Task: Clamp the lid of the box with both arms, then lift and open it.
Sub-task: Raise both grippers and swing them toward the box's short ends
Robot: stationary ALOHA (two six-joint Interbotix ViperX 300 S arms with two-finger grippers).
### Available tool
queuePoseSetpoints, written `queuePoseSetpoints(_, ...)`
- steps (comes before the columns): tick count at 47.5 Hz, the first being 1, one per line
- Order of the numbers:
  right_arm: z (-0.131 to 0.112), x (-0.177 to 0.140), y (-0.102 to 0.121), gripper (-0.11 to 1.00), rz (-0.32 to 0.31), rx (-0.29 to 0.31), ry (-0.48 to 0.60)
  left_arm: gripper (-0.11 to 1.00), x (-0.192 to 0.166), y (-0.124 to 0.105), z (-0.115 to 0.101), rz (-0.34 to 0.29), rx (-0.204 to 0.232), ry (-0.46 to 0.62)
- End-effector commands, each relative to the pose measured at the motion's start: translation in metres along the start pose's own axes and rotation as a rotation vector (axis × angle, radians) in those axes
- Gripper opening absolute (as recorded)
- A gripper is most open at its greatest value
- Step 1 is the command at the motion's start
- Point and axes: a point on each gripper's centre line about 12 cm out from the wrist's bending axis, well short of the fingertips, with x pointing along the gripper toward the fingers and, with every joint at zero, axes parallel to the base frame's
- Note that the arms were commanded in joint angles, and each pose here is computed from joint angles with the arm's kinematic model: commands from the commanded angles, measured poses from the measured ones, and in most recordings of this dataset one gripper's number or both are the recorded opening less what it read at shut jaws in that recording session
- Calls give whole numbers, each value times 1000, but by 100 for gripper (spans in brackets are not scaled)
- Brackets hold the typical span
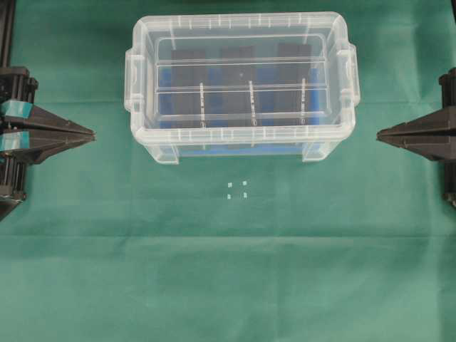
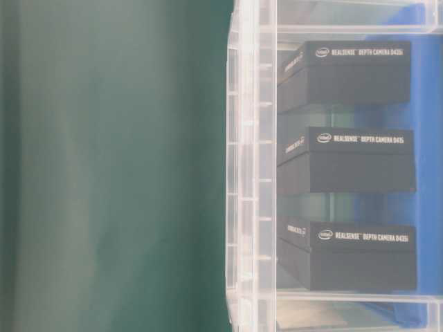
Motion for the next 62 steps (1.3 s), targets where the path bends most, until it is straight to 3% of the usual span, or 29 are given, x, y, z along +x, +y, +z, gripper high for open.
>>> queuePoseSetpoints(1,12,3,0,0,-2,3,-28,1,2,-1,7,-5,16,-9)
queuePoseSetpoints(16,19,7,-4,0,-19,1,26,1,2,3,9,15,35,-14)
queuePoseSetpoints(45,34,-4,-76,0,-376,-11,92,1,-5,61,13,306,54,38)
queuePoseSetpoints(54,33,-8,-86,0,-429,2,118,1,-6,68,13,340,46,63)
queuePoseSetpoints(62,26,-12,-92,0,-467,48,234,1,-3,70,6,345,-4,176)
